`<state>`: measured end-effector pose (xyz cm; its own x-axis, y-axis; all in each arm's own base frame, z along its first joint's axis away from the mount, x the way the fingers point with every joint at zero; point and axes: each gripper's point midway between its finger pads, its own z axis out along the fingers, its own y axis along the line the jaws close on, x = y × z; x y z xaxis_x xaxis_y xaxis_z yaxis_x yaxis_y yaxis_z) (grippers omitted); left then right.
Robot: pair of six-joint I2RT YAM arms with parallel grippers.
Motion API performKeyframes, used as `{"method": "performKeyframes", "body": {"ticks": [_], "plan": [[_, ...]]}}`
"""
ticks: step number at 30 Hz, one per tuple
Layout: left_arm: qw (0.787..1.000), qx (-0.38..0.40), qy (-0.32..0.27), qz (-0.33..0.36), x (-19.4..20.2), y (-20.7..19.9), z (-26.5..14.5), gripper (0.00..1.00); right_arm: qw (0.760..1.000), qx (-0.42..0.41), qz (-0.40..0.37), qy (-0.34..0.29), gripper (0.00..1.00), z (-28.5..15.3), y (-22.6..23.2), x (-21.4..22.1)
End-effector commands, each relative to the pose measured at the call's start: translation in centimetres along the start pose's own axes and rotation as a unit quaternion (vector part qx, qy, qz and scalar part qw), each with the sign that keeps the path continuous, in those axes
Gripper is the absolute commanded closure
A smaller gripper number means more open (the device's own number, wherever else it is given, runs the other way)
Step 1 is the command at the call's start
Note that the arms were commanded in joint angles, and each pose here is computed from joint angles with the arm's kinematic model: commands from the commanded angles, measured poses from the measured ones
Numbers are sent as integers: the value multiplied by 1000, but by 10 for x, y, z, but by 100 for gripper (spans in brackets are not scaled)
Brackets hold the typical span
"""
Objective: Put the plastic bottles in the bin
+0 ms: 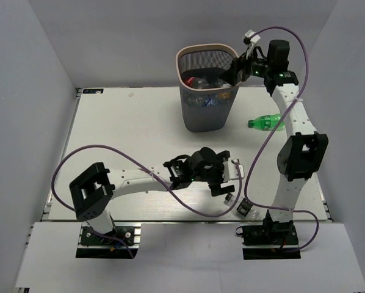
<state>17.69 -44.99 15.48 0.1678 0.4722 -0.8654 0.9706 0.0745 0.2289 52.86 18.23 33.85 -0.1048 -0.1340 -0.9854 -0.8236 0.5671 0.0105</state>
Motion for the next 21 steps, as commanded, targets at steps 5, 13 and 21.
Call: {"method": "performKeyframes", "body": {"ticks": [5, 13, 21], "plan": [[992, 64, -66, 92, -46, -32, 16, 0, 993, 103, -48, -40, 10, -88, 9, -60], [964, 162, -101, 184, -39, -86, 27, 0, 987, 156, 44, 21, 20, -165, -18, 18], [953, 181, -64, 233, -2, -93, 60, 0, 985, 151, 83, 24, 20, -195, -1, 50]]}}
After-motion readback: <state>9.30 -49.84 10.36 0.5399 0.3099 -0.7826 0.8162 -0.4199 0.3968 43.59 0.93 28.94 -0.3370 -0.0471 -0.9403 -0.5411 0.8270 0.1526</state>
